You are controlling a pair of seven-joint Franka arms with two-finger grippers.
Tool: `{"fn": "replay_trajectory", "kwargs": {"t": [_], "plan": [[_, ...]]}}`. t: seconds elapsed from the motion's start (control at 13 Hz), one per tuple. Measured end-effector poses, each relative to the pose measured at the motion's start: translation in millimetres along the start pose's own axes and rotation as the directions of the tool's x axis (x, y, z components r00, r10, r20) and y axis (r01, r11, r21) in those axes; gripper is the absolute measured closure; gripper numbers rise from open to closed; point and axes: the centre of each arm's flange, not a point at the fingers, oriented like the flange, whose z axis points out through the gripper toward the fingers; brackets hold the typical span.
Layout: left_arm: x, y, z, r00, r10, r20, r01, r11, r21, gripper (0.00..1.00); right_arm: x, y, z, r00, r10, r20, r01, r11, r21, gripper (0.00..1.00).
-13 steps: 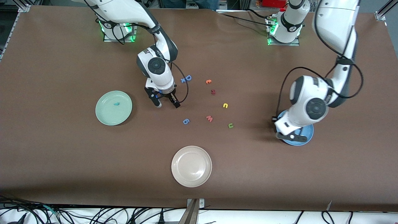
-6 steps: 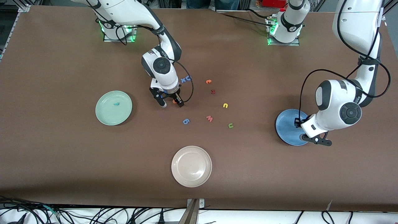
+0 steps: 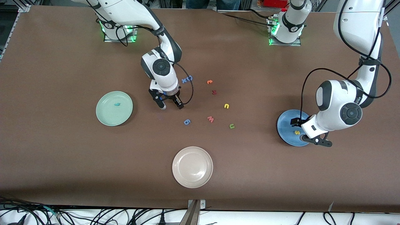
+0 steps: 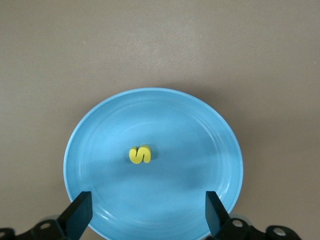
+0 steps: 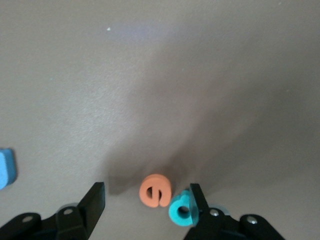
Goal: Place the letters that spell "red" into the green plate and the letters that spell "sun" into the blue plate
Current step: 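Grasp orange e with the right gripper while the left gripper grasps green U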
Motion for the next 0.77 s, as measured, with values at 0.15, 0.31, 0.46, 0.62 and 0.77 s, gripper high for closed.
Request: {"fn": "replay_trajectory", "kwargs": {"t": [0.15,0.31,0.46,0.62,0.77], "plan": [[2.6,12.0,-0.1,1.0,-0.016,-0.009,0.016,0.999,-0.036,0.0,0.5,2.1,1.2,1.0,-0.014,-0.001,0.014,1.0,-0.021,0.23],[6.7,33.4,0.1,0.999,-0.041,-0.016,0.04,0.997,-0.06,0.0,0.6,2.9,1.8,1.0,-0.027,0.0,0.027,0.999,-0.027,0.27],[13.1,72.5,2.3,0.994,-0.104,-0.024,0.103,0.993,-0.054,0.0,0.6,3.0,1.9,0.999,-0.034,0.0,0.034,0.999,-0.029,0.34],[16.8,121.4,7.2,0.986,-0.167,-0.025,0.166,0.985,-0.049,0.0,0.6,3.2,2.2,0.999,-0.037,0.0,0.037,0.999,-0.03,0.52],[19.2,171.9,10.9,0.971,-0.232,-0.049,0.229,0.972,-0.055,0.0,0.3,3.8,4.1,0.999,-0.042,0.0,0.042,0.999,-0.034,0.57]]}}
